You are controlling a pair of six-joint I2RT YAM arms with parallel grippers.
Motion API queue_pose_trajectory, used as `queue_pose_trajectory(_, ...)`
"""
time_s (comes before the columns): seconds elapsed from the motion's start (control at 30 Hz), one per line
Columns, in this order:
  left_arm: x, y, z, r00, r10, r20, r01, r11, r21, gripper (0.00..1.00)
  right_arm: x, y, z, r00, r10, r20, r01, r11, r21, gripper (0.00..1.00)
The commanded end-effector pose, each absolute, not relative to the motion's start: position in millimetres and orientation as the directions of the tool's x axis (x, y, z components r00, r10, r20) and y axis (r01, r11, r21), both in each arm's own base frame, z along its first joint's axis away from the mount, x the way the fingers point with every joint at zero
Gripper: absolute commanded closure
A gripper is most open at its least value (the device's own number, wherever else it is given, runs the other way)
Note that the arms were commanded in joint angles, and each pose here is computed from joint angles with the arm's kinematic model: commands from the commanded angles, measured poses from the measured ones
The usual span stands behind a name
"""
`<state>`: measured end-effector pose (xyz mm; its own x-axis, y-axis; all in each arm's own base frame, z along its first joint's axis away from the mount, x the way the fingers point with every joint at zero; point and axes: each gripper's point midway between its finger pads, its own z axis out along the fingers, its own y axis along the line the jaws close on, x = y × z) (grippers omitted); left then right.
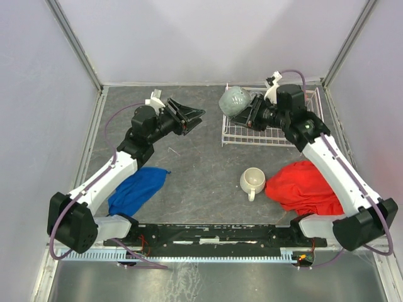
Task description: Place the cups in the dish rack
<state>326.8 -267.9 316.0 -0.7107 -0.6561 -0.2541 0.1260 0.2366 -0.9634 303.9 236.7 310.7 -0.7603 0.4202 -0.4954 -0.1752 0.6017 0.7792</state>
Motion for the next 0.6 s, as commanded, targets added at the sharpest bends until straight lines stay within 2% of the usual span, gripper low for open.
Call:
queue_pose_trajectory(0.0,325,-254,311,-0.687,-0.652,-0.322,0.16,0.296,-0.942,0.41,309,238,351,-0.668,0.185,-0.721,-0.471,0.644,0.602,0.99)
queue_pose_trajectory(0.17,326,-243,303,-0.685,-0.648,-0.333,0.145,0.327,-0.934,0.41,329,216,335,-0.57,-0.082,-0.818,-0.573,0.753,0.323,0.99)
queue_pose_trajectory(0.3,328,-235,299,-0.683,-0.647,-0.339,0.138,0.342,-0.93,0.41,345,195,319,-0.487,-0.301,-0.82,-0.643,0.759,0.103,0.99)
queue_pose_trajectory(0.43,330,-227,295,-0.681,-0.648,-0.34,0.129,0.351,-0.927,0.41,367,177,318,-0.392,-0.361,-0.846,-0.657,0.754,-0.017,0.99)
queue_pose_trajectory(0.57,333,-218,292,-0.675,-0.654,-0.341,0.118,0.36,-0.925,0.41,382,159,301,-0.403,-0.444,-0.8,-0.665,0.743,-0.077,0.99)
